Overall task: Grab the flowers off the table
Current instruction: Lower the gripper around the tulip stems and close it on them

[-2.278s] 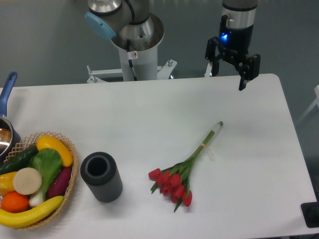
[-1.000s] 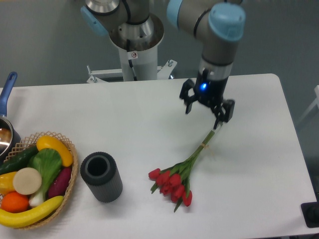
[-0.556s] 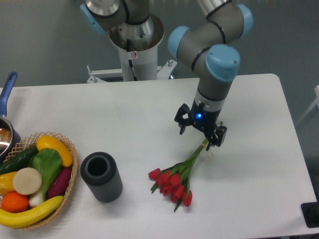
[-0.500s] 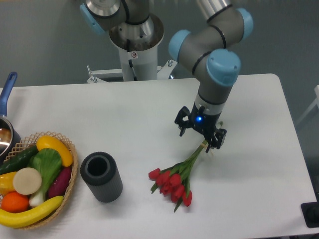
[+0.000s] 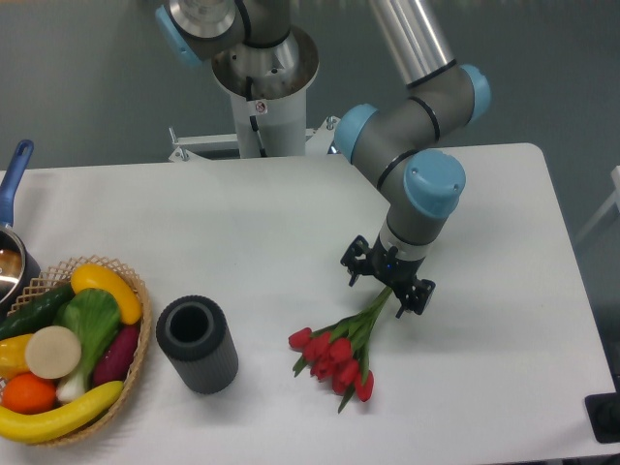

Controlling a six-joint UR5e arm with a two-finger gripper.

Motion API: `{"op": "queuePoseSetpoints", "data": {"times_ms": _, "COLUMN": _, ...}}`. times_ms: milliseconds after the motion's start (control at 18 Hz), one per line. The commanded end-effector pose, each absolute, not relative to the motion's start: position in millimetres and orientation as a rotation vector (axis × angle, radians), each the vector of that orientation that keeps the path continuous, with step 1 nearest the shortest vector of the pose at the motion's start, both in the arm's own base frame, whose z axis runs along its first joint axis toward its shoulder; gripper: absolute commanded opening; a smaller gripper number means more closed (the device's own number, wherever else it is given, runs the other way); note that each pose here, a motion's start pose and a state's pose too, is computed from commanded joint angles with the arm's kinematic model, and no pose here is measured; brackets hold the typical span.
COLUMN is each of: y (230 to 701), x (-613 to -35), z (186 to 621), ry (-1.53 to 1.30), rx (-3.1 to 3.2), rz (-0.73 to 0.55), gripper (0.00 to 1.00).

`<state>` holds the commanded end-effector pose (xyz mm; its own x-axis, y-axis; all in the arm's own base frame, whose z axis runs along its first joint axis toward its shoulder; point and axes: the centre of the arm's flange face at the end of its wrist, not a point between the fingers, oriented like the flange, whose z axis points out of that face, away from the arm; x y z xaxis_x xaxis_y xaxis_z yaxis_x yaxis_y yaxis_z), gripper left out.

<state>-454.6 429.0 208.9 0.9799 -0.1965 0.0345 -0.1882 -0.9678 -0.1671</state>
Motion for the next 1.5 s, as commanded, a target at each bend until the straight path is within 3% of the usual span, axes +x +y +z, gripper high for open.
{"op": "queuePoseSetpoints", "data": {"times_ms": 500, "y": 439.0, "x": -448.2, "z": 193.4, "ry": 0.314, "rx": -2.967, "rz": -0.089, "gripper": 1.00}}
{"op": "queuePoseSetpoints", "data": {"times_ms": 833, "y": 439.9, "x": -448.4, "z": 193.2, "ry": 0.313, "rx": -2.966, "rz": -0.073, "gripper": 0.59}}
{"op": "queuePoseSetpoints", "data": {"times_ms": 944, "y": 440.1, "x": -448.8, "z": 194.8, "ry": 0.313, "rx": -2.965, "rz": -0.069, "gripper": 0.50}}
{"op": "queuePoseSetpoints", "data": {"times_ms": 1056, "y": 440.1, "x": -448.8, "z": 194.8, "ry": 0.311, "rx": -2.965, "rz": -0.069, "gripper": 0.48}}
{"op": "queuePoseSetpoints", "data": {"times_ms": 1222, "y": 440.5, "x": -449.4, "z": 195.5, "ry": 0.293, "rx": -2.966, "rz": -0.067, "gripper": 0.37}}
{"op": "queuePoseSetpoints", "data": {"times_ms": 1333, "y": 440.5, "x": -449.4, "z": 195.5, "ry": 0.268, "rx": -2.969, "rz": -0.069, "gripper": 0.25}}
{"op": "queuePoseSetpoints", "data": {"times_ms": 1500, "y": 441.0, "x": -450.3, "z": 196.8, "ry": 0.255, "rx": -2.969, "rz": -0.066, "gripper": 0.17}}
